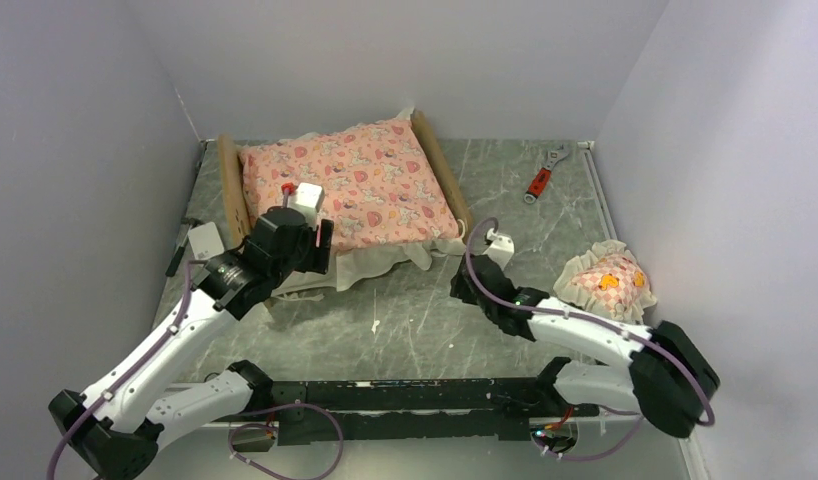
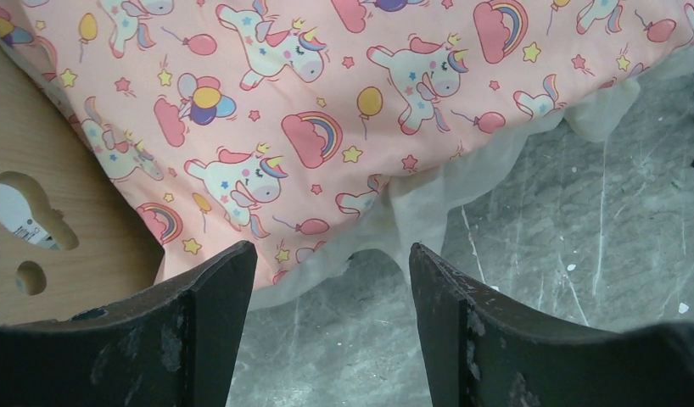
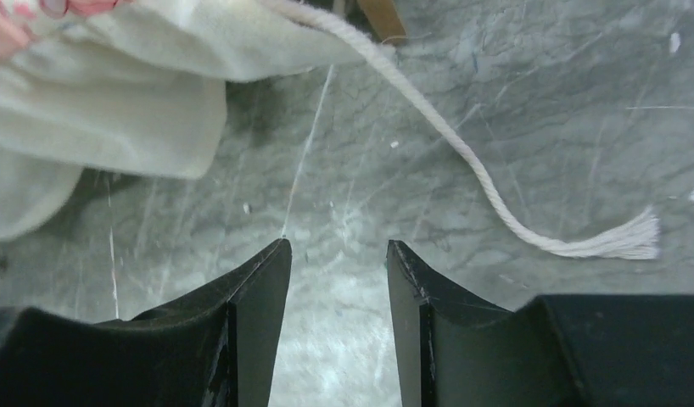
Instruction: Set up the pet bed
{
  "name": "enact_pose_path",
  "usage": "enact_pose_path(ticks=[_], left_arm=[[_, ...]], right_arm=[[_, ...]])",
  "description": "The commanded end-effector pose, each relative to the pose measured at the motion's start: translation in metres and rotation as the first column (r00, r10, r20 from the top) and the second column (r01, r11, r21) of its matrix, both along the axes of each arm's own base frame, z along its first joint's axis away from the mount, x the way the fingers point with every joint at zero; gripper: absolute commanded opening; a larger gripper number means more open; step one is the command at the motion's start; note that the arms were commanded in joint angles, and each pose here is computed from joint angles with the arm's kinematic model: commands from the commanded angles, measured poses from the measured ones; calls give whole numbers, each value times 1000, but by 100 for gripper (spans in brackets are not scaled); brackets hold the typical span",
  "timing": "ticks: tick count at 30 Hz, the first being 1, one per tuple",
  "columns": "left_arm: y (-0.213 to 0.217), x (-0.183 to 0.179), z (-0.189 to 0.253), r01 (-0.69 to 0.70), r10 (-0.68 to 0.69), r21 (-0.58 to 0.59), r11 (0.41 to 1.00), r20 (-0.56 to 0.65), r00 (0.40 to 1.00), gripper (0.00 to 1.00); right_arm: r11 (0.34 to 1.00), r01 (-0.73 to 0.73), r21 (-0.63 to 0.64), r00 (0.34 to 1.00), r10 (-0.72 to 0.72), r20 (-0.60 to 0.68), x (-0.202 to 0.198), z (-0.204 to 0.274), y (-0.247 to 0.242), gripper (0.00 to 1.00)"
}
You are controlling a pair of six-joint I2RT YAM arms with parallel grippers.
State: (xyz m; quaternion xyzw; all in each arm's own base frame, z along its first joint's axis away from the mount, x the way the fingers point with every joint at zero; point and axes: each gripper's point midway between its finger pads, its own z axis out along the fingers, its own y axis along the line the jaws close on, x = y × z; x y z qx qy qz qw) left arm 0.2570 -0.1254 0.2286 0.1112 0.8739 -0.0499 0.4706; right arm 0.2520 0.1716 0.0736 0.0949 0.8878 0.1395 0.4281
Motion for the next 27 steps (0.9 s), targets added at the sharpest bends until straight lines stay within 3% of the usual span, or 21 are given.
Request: enact_pose_path(ticks=[1,8,12,18,27], left_arm=[[10,5,22,-43,46,-28,999,104,994,72],[31,0,34,-108,114,-47,993,162,980,72],[39,-4,39,-131,140,-60,990,181,973,72],[44,-6,46,-135,153,-96,986,205,967,72],[45,-8,46,-127,151,-128,984,197,969,72]], right_arm=[[957,209,200,967,-234,106,35,20,22,48],[908,347,234,915,-382,127,69,-3,38,41],[874,403,271,881,-451,144,86,-11,44,41],[845,490,214,840,-523,142,101,-25,46,44],[673,738,49,665,-738,119,86,-62,4,44]])
